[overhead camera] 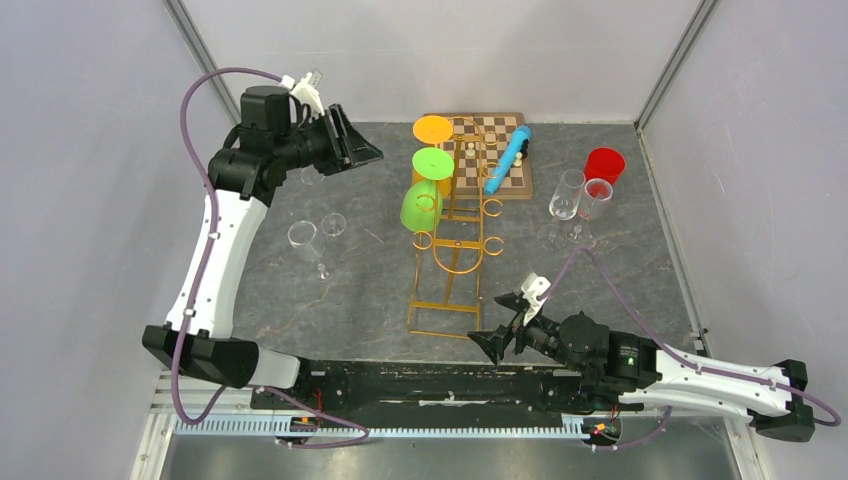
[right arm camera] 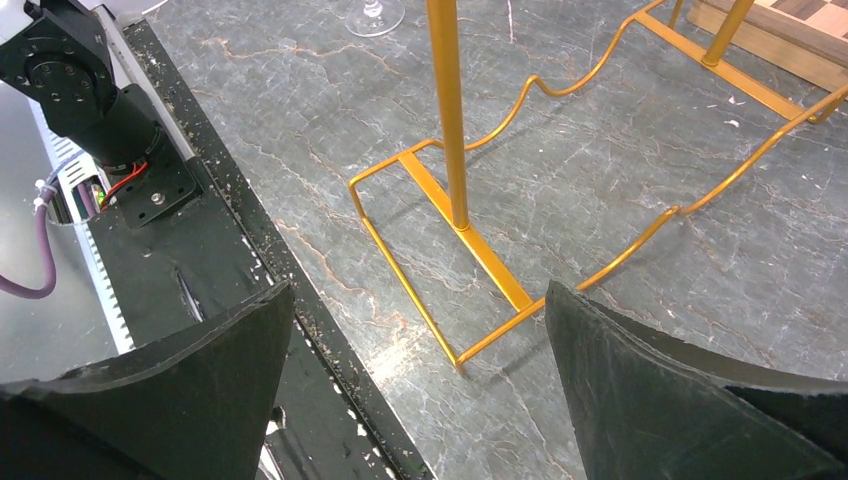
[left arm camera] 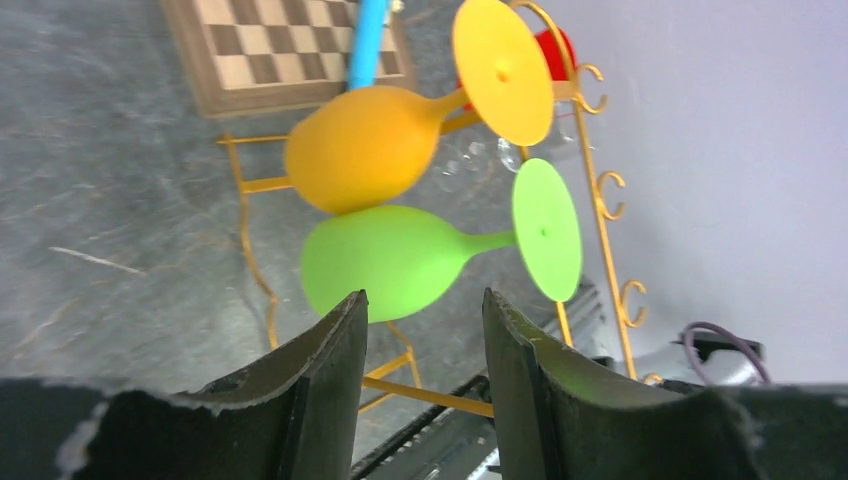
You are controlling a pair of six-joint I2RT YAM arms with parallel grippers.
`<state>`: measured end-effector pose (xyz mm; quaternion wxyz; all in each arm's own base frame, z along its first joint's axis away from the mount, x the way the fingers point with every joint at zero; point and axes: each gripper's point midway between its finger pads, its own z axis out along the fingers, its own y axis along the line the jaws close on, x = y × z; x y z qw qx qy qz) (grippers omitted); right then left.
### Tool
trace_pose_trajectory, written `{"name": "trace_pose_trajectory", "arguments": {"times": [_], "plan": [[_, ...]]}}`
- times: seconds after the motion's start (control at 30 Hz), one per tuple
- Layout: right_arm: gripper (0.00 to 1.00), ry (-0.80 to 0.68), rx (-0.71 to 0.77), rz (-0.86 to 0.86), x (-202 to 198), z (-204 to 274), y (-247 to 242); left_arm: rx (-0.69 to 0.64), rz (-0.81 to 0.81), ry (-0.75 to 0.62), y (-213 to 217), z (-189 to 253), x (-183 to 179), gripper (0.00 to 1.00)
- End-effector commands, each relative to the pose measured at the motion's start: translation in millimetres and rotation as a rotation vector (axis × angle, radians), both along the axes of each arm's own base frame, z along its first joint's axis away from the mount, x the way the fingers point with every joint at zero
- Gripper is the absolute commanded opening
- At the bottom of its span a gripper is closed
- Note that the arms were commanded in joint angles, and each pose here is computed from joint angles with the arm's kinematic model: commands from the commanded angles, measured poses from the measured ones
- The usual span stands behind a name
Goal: Take the wine glass off the wine glass rack
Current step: Pick up the wine glass from the wine rack.
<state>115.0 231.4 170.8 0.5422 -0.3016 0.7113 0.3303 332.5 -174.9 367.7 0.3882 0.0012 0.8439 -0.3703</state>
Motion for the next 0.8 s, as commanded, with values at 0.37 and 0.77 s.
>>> {"name": "trace_pose_trajectory", "arguments": {"times": [0.37,0.77], "plan": [[0.98,0.01,0.076,-0.029,1.8,14.6,-1.9,-0.294,-0.26,0.145,-73.2,29.0,-13.6,0.52],[0.98,0.014,0.098,-0.036,1.5,15.0,-5.5,-0.291,-0.291,0.165,-90.8,24.2,-13.6,0.4]]}}
